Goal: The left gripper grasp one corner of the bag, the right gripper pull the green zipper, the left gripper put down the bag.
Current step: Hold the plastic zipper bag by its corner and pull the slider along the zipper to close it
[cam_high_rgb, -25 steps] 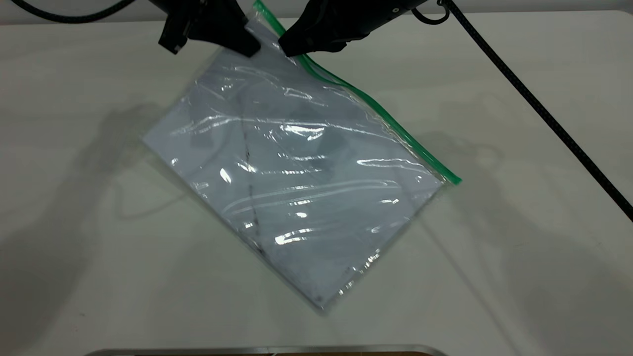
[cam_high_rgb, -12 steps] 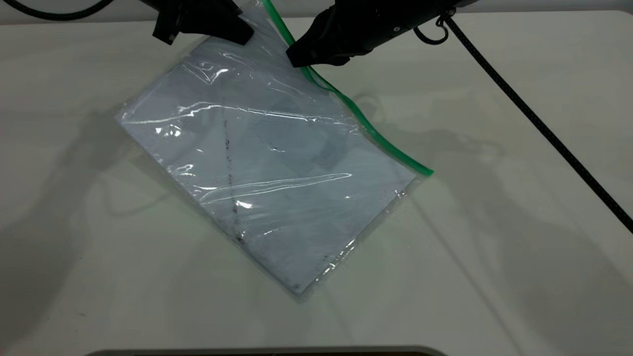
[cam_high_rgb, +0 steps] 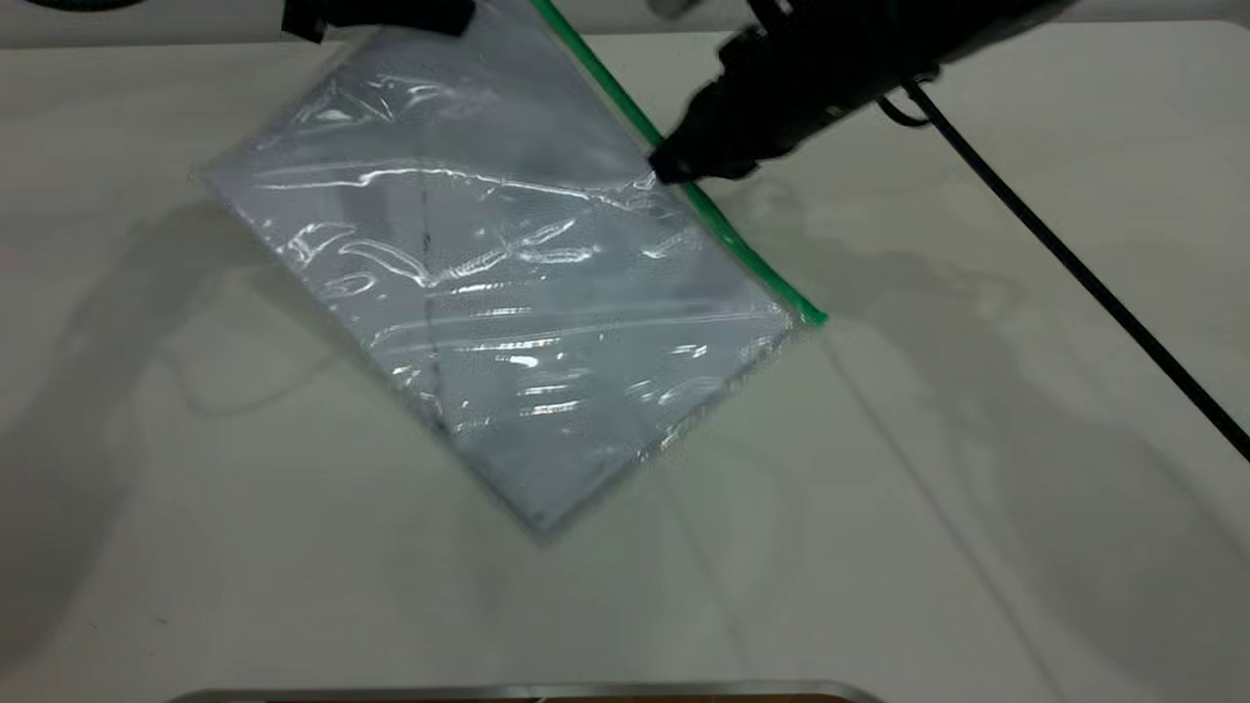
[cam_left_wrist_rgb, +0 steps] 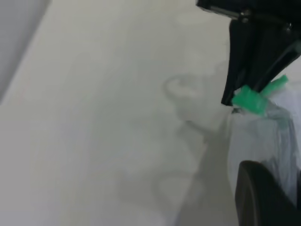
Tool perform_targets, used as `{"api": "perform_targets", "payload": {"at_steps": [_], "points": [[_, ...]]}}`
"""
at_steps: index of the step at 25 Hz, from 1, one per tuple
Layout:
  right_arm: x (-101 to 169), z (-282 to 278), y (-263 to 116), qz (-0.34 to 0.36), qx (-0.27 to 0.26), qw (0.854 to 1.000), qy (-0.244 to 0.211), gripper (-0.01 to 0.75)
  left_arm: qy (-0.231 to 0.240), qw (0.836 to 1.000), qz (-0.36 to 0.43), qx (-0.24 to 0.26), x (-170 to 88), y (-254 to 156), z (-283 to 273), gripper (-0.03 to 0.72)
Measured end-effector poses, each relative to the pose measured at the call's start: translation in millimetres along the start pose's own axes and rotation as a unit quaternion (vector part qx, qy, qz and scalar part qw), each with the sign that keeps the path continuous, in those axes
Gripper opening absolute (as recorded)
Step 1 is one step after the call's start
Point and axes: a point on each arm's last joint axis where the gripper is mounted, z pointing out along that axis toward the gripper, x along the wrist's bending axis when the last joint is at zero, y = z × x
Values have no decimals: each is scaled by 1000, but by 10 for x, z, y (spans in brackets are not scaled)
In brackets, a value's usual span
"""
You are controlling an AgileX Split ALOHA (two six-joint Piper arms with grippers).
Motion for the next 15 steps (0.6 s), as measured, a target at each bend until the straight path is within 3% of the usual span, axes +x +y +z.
{"api": "perform_targets", "payload": {"at_steps": [9, 15], "points": [[-418, -218, -362, 74, 33, 996, -25, 35, 37, 998, -30, -36, 92, -5, -123, 51], [-551, -359, -674, 136, 56, 989, 1, 44, 37, 998, -29, -35, 96, -18, -140, 51]]}}
